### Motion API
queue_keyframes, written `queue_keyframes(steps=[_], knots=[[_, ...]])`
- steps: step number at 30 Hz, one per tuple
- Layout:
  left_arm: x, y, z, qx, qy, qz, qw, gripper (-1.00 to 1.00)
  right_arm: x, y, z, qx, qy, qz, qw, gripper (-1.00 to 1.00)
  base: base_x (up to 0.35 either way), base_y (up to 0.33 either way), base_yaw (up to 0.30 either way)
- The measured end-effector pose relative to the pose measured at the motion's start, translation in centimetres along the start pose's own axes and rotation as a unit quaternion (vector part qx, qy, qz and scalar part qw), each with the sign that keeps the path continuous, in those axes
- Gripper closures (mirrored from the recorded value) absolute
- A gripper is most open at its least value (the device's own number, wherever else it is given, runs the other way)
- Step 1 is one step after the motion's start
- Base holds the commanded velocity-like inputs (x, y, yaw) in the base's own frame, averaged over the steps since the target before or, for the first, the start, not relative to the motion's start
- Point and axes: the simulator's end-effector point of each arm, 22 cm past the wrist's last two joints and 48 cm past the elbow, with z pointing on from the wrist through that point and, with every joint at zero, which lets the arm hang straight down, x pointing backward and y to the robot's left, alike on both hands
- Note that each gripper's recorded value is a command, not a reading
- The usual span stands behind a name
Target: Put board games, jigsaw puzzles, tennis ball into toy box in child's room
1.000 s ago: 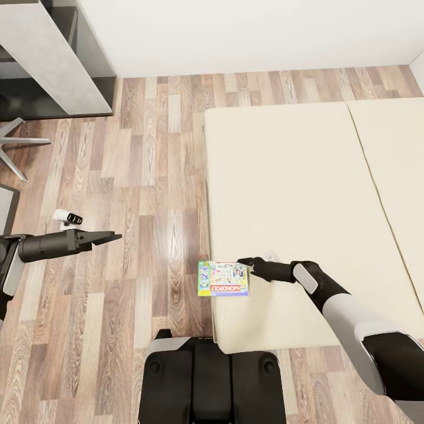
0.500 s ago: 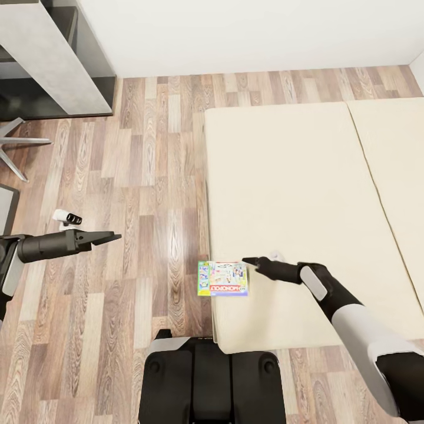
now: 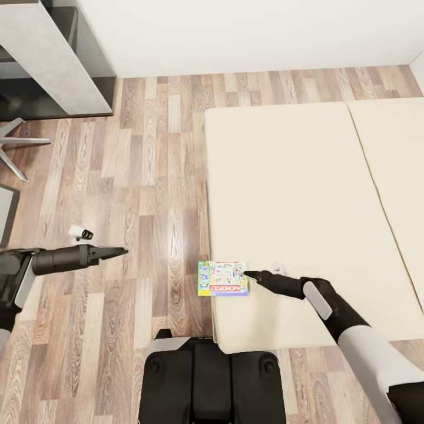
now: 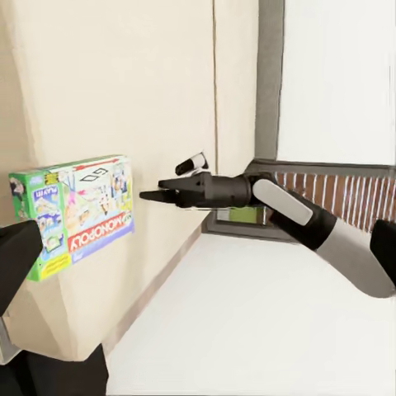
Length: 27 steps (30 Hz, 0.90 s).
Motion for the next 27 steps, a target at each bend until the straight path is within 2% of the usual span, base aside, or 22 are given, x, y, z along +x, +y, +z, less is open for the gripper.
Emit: queue_keyframes(steps=[7,14,21,27], knots=[[1.9,-0.8,1.1,0.016,0.014,0.017,0.9996,-1.0,-2.9,3.4,0.7,-0.019,-0.018,0.0,0.9997,-1.0,0.0,0.0,0.0],[4.6,0.5,2.1,0.023,0.016,-0.005,0.9996,-1.0,-5.1,7.0,1.5,-0.035,-0.027,-0.013,0.9989,-1.0,0.0,0.0,0.0],[6.8,1.5,1.9,0.02,0.02,-0.014,0.9995,-1.0,-4.7,6.8,2.0,-0.022,-0.022,-0.011,0.9994,-1.0,0.0,0.0,0.0],[6.8,1.5,1.8,0.019,0.019,0.003,0.9996,-1.0,-4.6,6.2,2.0,-0.006,-0.023,-0.01,0.9997,-1.0,0.0,0.0,0.0]])
